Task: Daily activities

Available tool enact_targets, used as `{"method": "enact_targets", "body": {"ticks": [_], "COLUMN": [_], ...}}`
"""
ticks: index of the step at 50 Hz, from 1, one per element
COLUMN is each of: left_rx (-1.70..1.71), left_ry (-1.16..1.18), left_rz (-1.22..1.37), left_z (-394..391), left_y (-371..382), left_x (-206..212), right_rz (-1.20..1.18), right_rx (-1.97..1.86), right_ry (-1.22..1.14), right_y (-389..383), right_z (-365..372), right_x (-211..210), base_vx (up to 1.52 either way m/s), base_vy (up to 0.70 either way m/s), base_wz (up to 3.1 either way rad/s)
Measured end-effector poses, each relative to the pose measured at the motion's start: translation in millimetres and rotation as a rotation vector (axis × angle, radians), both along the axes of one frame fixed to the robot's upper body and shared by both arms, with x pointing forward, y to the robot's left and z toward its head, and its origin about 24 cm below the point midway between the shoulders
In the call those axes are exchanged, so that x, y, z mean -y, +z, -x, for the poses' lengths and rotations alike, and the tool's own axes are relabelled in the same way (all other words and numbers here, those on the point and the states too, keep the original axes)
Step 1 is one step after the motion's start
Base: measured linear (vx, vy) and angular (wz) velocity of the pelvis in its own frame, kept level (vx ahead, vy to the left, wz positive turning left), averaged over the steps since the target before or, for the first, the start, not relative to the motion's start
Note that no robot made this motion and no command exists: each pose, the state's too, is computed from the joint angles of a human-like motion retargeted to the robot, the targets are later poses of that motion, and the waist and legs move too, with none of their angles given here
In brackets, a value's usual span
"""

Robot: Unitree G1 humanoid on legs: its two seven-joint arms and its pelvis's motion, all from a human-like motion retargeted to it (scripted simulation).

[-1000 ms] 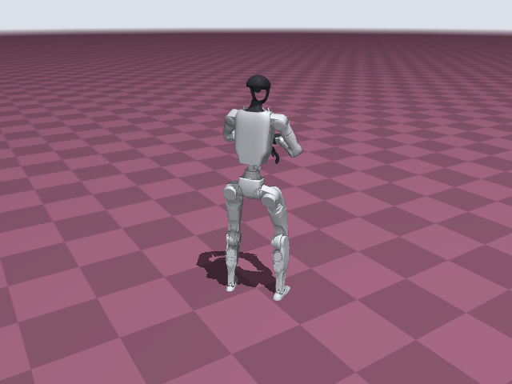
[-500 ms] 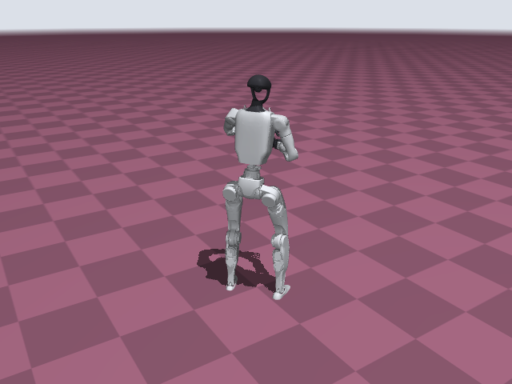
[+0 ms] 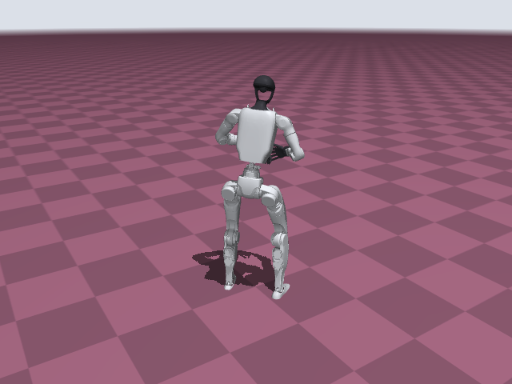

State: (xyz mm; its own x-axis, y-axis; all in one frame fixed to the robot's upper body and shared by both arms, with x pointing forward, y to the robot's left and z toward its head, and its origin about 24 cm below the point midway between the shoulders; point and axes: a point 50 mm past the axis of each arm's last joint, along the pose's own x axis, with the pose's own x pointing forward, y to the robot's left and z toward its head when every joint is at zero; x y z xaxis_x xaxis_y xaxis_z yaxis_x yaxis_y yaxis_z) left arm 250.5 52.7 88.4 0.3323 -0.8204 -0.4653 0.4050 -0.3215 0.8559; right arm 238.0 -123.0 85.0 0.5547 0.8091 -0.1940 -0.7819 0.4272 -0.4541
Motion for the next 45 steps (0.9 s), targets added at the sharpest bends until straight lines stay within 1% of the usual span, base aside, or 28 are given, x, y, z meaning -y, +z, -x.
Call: {"method": "enact_targets", "body": {"ticks": [3,6,9,10,12,14,17,18,20,23,25,27,30,32,35,37,40,45], "left_rx": [-0.138,-0.201,-0.197,-0.178,-0.084,0.042,0.183,0.21,0.255,0.282,0.268,0.153,-0.007,-0.114,-0.204,-0.221,-0.234,-0.28], "left_ry": [0.125,0.134,0.044,-0.003,-0.126,-0.258,-0.407,-0.443,-0.495,-0.491,-0.411,-0.289,-0.052,0.027,0.073,0.064,0.022,-0.12], "left_rz": [-0.133,-0.178,-0.112,-0.068,0.062,0.203,0.366,0.389,0.42,0.402,0.338,0.199,-0.06,-0.197,-0.298,-0.321,-0.292,-0.064], "left_z": [-3,5,15,18,23,29,45,50,56,52,36,23,-4,-6,-1,0,3,19], "left_y": [-44,-65,-60,-52,-19,24,68,74,84,82,69,22,-34,-65,-91,-97,-94,-57], "left_x": [-24,-31,-17,-7,20,50,84,91,100,99,87,67,20,1,-8,-3,13,45], "right_rz": [0.015,0.015,0.052,0.079,0.193,0.39,0.707,0.768,0.818,0.714,0.575,0.329,-0.012,-0.198,-0.387,-0.441,-0.46,-0.467], "right_rx": [0.117,0.344,0.614,0.688,0.718,0.596,0.22,0.112,-0.049,-0.131,-0.107,-0.052,0.128,0.201,0.241,0.222,0.153,-0.015], "right_ry": [-0.035,-0.047,-0.045,-0.043,-0.025,0.008,0.123,0.166,0.249,0.367,0.4,0.369,0.244,0.188,0.168,0.195,0.245,0.232], "right_y": [17,56,104,118,128,119,62,41,11,-1,4,11,53,73,89,89,79,43], "right_z": [-2,-9,-16,-20,-37,-71,-101,-99,-92,-75,-64,-43,-40,-39,-33,-27,-18,-2], "right_x": [6,3,-4,-7,-11,-10,0,3,2,-12,-22,-32,-32,-32,-35,-41,-49,-50], "base_vx": [0.0,0.0,-0.05,-0.04,-0.03,-0.02,-0.02,-0.02,0.0,0.01,0.0,0.0,0.01,-0.03,-0.04,-0.02,0.0,0.01], "base_vy": [0.0,0.0,-0.02,-0.03,-0.03,-0.04,-0.05,-0.04,-0.04,-0.02,0.0,0.0,-0.01,-0.01,-0.02,-0.02,-0.01,0.01], "base_wz": [0.0,0.0,0.26,0.41,0.39,0.26,0.31,0.44,0.44,0.3,0.0,0.0,-0.42,-0.48,-0.37,-0.36,-0.33,-0.13]}}
